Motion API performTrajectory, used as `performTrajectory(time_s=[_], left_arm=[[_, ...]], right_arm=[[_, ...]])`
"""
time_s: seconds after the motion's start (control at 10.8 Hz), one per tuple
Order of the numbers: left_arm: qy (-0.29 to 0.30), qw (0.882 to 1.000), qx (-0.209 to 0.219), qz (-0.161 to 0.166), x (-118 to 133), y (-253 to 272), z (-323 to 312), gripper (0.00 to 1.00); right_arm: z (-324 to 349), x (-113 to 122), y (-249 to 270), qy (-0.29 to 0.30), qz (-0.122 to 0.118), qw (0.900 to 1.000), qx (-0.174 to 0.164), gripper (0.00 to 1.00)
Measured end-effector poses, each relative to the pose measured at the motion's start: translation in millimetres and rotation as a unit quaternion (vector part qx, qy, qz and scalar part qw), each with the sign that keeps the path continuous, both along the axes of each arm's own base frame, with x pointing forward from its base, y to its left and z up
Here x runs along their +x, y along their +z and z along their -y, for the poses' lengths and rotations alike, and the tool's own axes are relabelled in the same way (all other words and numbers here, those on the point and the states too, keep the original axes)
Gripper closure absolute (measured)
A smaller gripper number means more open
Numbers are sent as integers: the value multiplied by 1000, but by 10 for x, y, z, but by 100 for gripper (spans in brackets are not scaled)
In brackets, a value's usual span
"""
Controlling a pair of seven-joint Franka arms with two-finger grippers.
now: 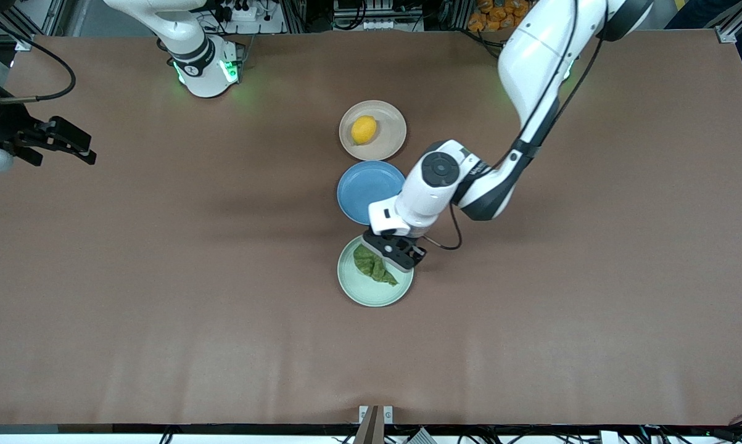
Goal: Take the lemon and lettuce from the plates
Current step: 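Lower the left gripper onto the lettuce leaf and close it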
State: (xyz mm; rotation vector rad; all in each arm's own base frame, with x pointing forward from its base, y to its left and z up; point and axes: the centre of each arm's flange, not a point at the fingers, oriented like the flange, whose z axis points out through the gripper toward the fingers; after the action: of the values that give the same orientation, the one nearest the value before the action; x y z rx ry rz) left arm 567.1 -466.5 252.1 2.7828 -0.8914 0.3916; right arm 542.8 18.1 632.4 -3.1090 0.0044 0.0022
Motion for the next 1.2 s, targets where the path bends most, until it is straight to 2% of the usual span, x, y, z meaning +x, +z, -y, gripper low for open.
performTrajectory(time_s=[0.46,1.2], left_arm=[[-10,999,34,-3,-93,-423,36,26],[5,999,33,-9,-73,-526,52,35]], right_arm=[[-7,6,-62,1,-6,1000,0,0],[-12,45,-336,1,-26,1000,0,0]])
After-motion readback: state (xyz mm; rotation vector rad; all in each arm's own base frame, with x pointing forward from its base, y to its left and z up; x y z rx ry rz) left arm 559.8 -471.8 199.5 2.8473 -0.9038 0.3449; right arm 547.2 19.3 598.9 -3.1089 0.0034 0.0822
